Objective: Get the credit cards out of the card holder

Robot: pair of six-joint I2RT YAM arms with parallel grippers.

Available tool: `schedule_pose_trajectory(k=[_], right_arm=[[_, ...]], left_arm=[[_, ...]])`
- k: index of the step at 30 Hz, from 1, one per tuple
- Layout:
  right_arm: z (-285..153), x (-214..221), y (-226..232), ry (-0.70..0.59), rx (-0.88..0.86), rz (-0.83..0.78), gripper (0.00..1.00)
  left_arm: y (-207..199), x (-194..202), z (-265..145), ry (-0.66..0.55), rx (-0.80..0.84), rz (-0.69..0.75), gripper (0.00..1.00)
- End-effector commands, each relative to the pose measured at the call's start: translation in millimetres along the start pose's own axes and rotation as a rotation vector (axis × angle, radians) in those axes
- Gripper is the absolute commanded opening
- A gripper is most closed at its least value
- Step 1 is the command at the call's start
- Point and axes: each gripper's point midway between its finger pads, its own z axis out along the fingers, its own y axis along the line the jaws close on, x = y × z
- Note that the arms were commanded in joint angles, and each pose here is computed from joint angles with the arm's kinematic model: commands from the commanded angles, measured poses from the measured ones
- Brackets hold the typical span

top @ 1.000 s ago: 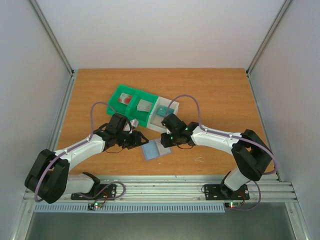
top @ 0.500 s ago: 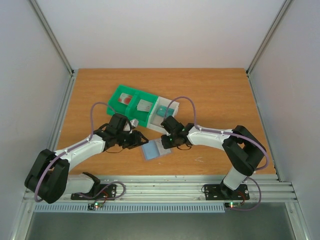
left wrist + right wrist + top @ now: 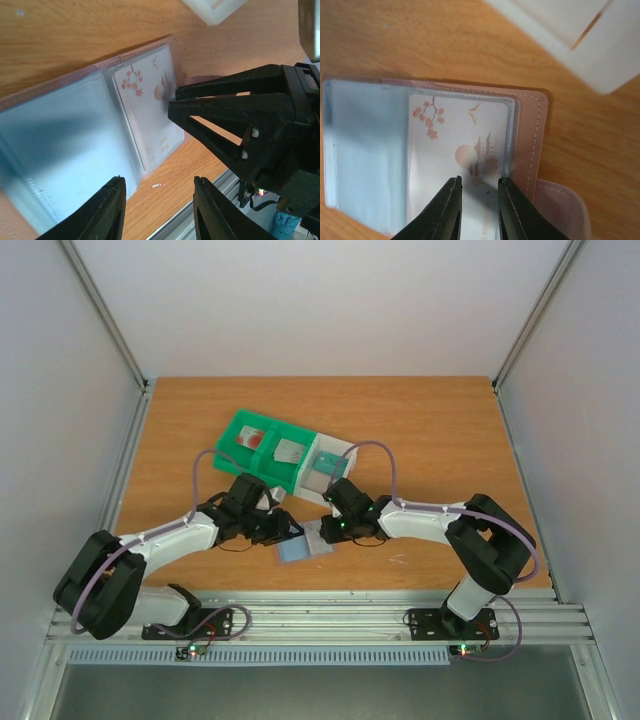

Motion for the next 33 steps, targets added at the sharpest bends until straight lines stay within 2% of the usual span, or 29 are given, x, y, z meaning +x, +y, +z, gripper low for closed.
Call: schedule_pose_trajectory(k=[1,12,23,33], right_arm=[[1,25,6,0.069,-0.045,0.041,0.21],[-17,9,6,0.006,-0.006,0.013,0.19],[-7,10,5,0.029,-0.002,0.028,0.15],[4,25,3,0.069,-0.031,0.061,0.05]], left_arm=[[-12,-7,10,-0.019,0.016,0.034,0.39],[4,-6,25,-0.037,-0.01,-0.009,0.35],[13,-7,34,-0.042,-0.012,-0.028,0.34],[24,-3,40,-0.04,-0.022,-0.051,0.31]])
